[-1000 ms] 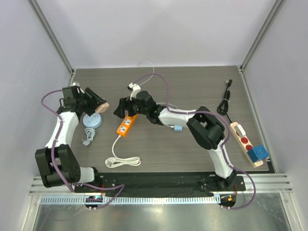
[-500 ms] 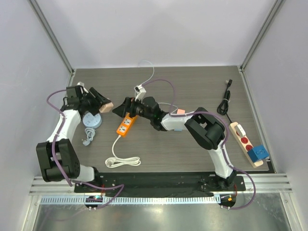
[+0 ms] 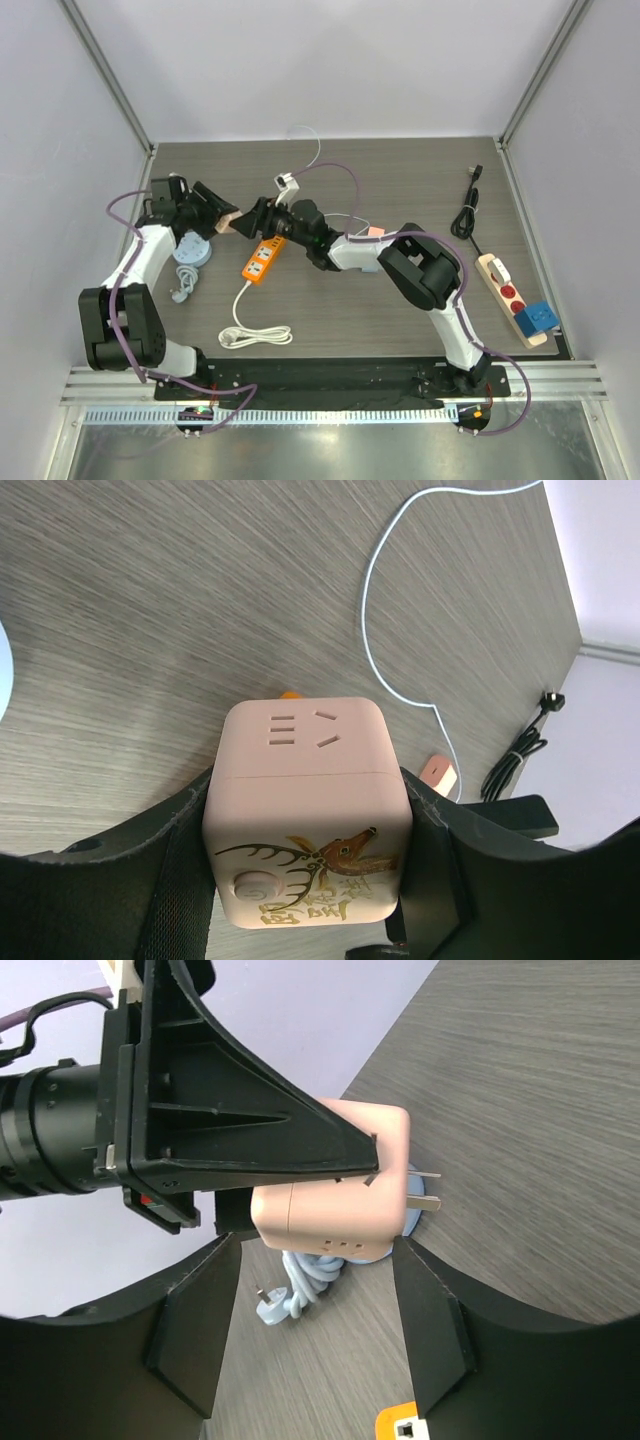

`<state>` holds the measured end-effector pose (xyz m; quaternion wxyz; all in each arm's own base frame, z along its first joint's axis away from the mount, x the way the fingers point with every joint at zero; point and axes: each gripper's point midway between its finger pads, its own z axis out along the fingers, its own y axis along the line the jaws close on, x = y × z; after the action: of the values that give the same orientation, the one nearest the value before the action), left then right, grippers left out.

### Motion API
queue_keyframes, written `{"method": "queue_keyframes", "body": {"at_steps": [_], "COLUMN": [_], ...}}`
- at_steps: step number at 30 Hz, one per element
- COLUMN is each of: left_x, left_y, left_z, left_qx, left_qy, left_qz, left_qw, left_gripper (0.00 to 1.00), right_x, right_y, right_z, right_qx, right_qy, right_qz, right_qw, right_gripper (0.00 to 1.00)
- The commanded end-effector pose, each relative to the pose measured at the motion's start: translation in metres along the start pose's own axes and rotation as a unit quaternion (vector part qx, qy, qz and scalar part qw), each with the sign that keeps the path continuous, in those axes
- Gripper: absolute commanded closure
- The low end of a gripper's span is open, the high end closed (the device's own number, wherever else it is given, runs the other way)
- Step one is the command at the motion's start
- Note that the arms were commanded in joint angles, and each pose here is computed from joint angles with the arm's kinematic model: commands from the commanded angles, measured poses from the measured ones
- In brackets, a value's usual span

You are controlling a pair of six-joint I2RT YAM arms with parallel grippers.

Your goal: Pull the plug off the socket

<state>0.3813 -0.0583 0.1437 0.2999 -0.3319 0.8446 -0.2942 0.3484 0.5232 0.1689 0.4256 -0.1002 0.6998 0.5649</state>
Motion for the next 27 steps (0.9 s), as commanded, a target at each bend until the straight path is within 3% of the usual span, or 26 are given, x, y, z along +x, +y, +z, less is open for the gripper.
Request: {"method": "queue_keyframes", "body": {"at_steps": [1, 5, 17, 23, 27], "left_x": [0.003, 0.030, 0.056, 0.071, 0.082], "left_y": [-0.055, -0.059, -0.083, -0.087, -0.086], "left_z": [-0.015, -0.014, -0.029, -0.030, -0.025], "left_qx": [0.075, 0.089, 0.111, 0.113, 0.108], "left_qy": [-0.002, 0.020, 0.026, 0.036, 0.048], "left_qz": [0.004, -0.007, -0.004, -0.006, -0.004], "left_qw": [0.997, 0.996, 0.994, 0.993, 0.993], "left_gripper": [1.00, 1.00, 0.99, 0.99, 0.99], "right_x": [-0.018, -0.020, -0.024, -0.030, -0.028], "right_y": [0.024, 0.021, 0.025, 0.036, 0.029], "right_z": [0.004, -0.004, -0.021, -0.034, -0.042], "right_qx": [-0.026, -0.011, -0.005, -0.026, -0.011], "right_qy": [-0.031, -0.038, -0.040, -0.055, -0.057], "right_qz": [-0.009, -0.021, -0.034, -0.047, -0.058], "right_qw": [0.999, 0.999, 0.999, 0.997, 0.997], "right_gripper": [0.34, 0.37, 0.37, 0.27, 0.26]}}
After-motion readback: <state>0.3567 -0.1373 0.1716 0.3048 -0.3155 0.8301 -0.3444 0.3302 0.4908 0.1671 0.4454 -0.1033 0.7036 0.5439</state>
